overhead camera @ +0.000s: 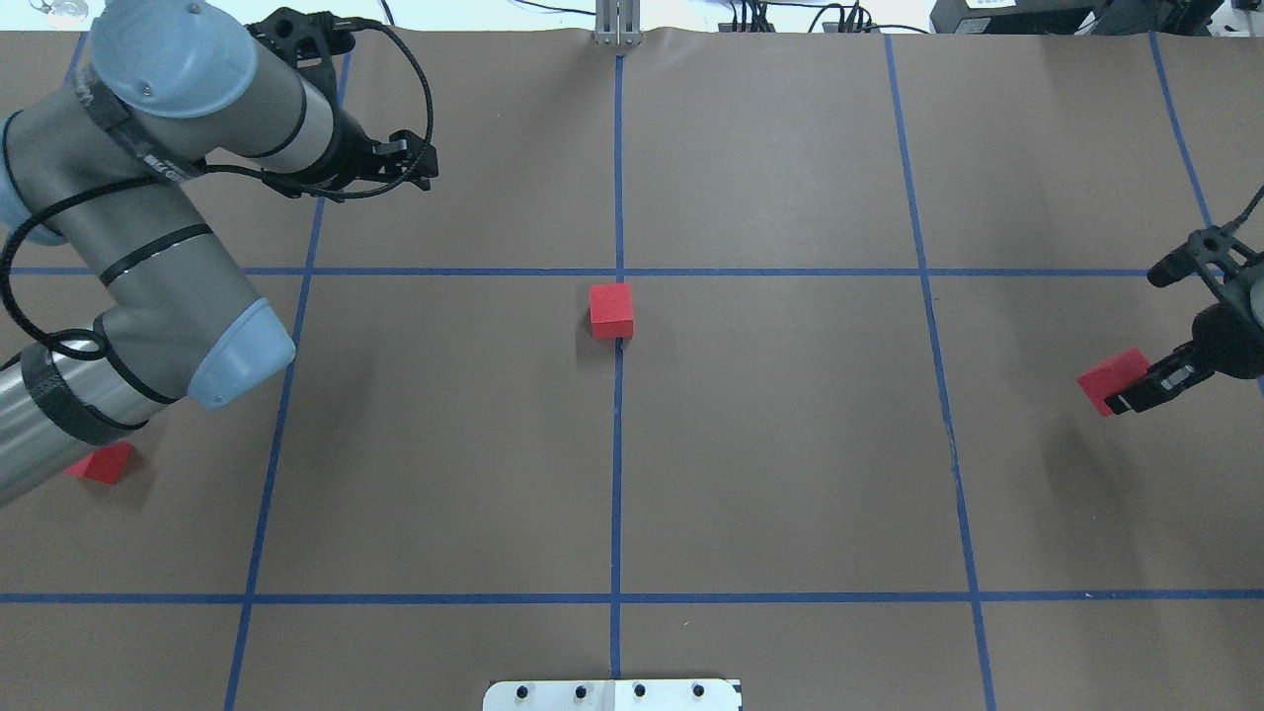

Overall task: Form red blocks into L shape at center
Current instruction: 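Grasp the nearby red cube with the right gripper while the left arm withdraws, then carry the held red cube toward the center cube with the right gripper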

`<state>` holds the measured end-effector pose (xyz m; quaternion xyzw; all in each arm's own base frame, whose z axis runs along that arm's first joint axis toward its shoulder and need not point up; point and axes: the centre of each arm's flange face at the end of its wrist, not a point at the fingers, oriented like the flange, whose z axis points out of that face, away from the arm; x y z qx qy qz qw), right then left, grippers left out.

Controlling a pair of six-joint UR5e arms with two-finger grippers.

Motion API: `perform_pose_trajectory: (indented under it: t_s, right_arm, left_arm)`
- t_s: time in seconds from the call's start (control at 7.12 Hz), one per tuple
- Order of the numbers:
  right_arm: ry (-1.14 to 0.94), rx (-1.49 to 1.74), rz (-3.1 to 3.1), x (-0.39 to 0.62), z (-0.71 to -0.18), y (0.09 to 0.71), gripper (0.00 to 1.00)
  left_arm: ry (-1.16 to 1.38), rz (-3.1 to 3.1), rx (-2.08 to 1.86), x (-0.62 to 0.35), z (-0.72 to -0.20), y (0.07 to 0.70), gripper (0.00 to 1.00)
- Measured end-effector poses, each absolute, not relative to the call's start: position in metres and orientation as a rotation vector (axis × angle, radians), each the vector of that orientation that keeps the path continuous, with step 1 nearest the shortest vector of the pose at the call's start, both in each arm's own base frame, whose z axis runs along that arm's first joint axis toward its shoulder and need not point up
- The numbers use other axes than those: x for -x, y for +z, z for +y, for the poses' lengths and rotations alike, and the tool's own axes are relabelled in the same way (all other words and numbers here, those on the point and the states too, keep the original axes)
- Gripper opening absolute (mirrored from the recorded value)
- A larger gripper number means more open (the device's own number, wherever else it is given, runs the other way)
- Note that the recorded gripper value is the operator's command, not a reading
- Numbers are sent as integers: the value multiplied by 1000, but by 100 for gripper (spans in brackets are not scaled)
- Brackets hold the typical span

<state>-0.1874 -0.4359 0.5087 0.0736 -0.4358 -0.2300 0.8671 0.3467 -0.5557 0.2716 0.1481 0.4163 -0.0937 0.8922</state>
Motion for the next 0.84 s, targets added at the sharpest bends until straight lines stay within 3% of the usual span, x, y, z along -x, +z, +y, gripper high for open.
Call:
perform_pose_trajectory:
  t_s: [0.42,0.84]
  right_arm:
    - [-373,-62,-936,265,-478,352,0]
    - [-218,1,-926,420,-442,216,0]
  left_arm:
    - [-83,767,-324,-279,-560,345,100]
    - [-12,726,-316,-223,-569,391,100]
